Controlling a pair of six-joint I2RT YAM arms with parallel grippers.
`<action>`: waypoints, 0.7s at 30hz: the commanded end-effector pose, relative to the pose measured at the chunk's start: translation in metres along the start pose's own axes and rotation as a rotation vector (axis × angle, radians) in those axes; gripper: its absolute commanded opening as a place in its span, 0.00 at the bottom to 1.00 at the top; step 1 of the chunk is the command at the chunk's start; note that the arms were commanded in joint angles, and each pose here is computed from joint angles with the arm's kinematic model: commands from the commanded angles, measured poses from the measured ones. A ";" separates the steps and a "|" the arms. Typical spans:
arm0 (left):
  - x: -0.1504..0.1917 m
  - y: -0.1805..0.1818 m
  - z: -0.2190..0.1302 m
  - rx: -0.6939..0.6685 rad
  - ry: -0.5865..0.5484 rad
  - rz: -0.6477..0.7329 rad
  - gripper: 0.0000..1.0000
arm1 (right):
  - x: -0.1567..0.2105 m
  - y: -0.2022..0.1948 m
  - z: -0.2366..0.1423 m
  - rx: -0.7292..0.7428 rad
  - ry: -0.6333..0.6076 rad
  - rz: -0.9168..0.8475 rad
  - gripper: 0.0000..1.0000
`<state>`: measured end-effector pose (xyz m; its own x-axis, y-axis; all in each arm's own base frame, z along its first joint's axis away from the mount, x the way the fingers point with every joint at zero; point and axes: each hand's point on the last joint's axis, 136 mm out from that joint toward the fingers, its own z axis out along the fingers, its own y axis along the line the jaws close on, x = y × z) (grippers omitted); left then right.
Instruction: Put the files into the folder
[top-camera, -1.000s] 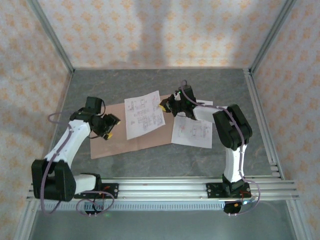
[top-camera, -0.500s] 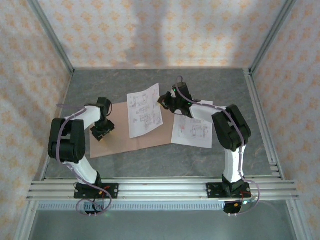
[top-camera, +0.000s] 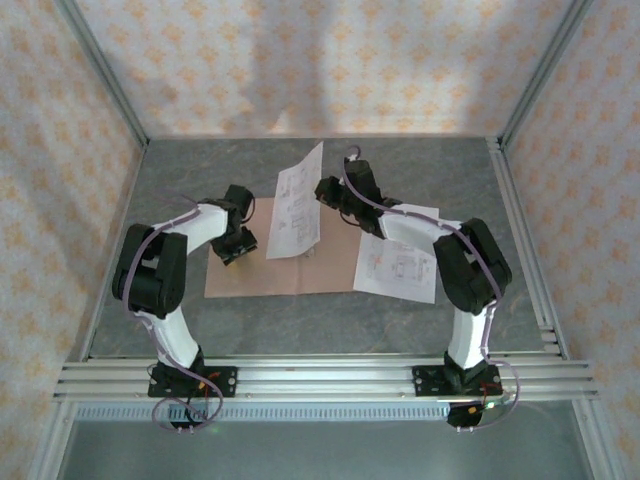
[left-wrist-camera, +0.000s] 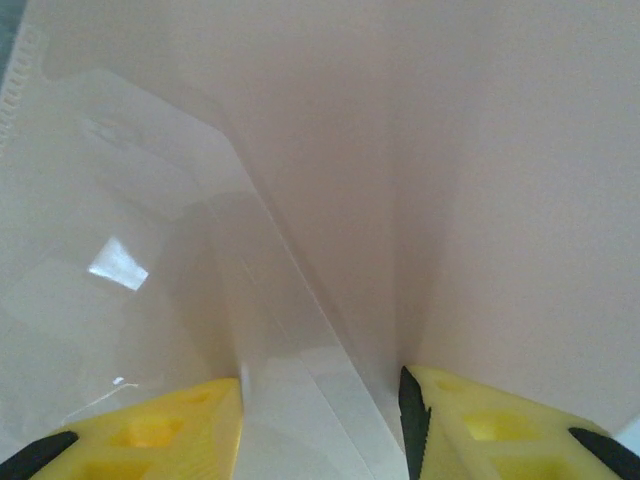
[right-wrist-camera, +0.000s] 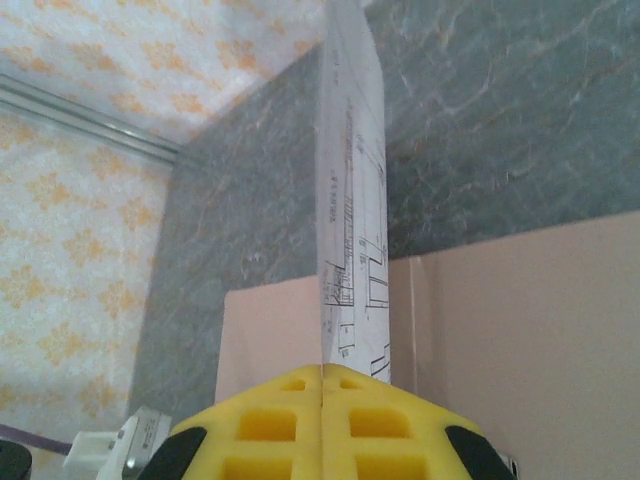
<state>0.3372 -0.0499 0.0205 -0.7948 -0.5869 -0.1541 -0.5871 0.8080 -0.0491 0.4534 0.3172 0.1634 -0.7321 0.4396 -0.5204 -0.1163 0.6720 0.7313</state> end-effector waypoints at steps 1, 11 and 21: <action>-0.011 -0.008 -0.030 0.009 -0.077 0.052 0.52 | -0.027 0.017 -0.013 -0.039 -0.119 -0.062 0.00; 0.010 0.067 -0.060 -0.037 -0.070 -0.162 0.39 | -0.021 0.038 0.014 -0.143 -0.075 -0.207 0.00; 0.017 0.100 -0.021 -0.123 0.009 -0.237 0.17 | 0.012 0.028 0.021 -0.127 -0.019 -0.467 0.00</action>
<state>0.2602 0.0159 0.0341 -0.6390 -0.7583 -0.1292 -0.7662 0.6424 0.0190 0.4583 0.3484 0.1729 -0.6245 0.2022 -0.7544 -0.4297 0.7176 0.5480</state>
